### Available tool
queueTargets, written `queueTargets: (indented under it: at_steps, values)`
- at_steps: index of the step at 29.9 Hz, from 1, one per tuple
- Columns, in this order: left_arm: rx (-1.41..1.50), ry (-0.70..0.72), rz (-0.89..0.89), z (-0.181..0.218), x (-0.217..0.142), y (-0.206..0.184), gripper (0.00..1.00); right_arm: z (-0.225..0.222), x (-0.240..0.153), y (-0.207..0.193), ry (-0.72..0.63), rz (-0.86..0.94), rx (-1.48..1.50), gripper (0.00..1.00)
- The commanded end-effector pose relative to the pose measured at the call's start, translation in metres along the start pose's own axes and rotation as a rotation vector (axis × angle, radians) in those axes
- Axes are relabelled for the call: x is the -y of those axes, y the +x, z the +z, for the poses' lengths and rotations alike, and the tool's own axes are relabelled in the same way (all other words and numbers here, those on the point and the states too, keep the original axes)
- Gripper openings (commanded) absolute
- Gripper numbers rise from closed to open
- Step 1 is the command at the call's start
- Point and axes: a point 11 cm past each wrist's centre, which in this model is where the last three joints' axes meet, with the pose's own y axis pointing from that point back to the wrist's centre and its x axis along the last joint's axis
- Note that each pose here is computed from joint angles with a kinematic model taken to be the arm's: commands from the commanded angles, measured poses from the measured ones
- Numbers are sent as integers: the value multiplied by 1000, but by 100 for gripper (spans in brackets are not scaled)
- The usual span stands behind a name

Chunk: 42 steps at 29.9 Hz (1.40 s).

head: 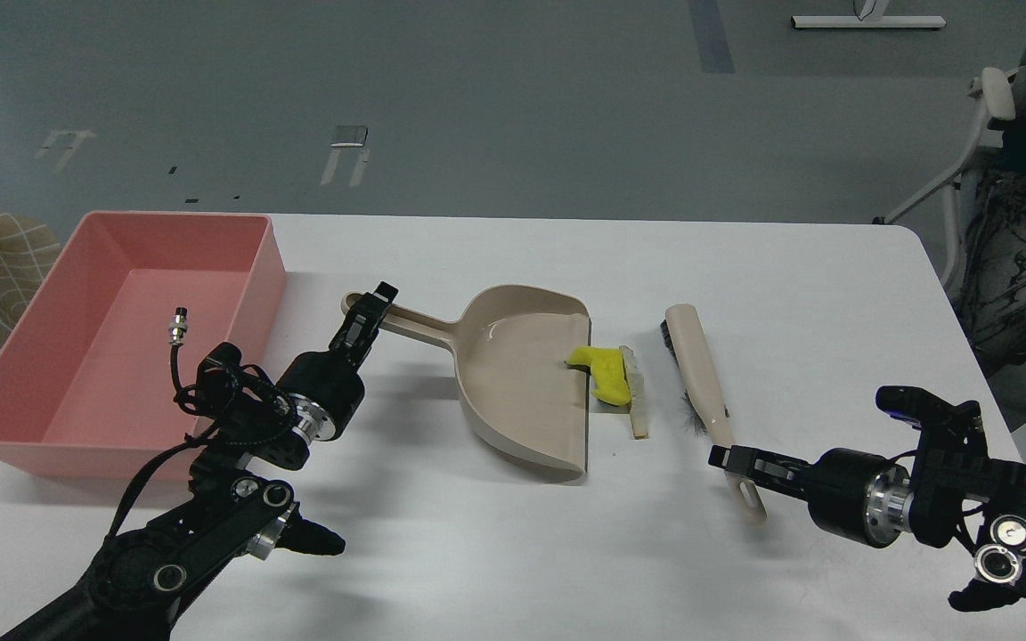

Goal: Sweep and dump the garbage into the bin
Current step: 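Sweep the yellow sponge and stick into the dustpan with the brush, then lift the loaded dustpan with the left gripper over the pink bin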

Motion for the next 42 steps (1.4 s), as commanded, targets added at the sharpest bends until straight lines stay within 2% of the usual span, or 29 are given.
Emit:
queueTargets:
  at_steps: [1, 15, 24, 29, 35, 42]
  values:
    - [-1, 1, -2, -1, 0, 0, 0, -18, 13, -9, 53, -37, 0, 0]
    - [-4, 0, -2, 0, -1, -2, 0, -80, 39, -13, 264, -60, 4, 0]
    - [-31, 17, 9, -5, -4, 0, 0, -94, 36, 7, 302, -15, 34, 0]
    - [-63, 24, 4, -7, -5, -5, 0, -87, 23, 35, 288, 60, 39, 0]
    - [-243, 63, 18, -8, -4, -9, 0, -72, -1, 73, 258, 148, 36, 0]
    - [-323, 9, 85, 15, 5, 21, 0, -16, -49, 119, 114, 273, 126, 0]
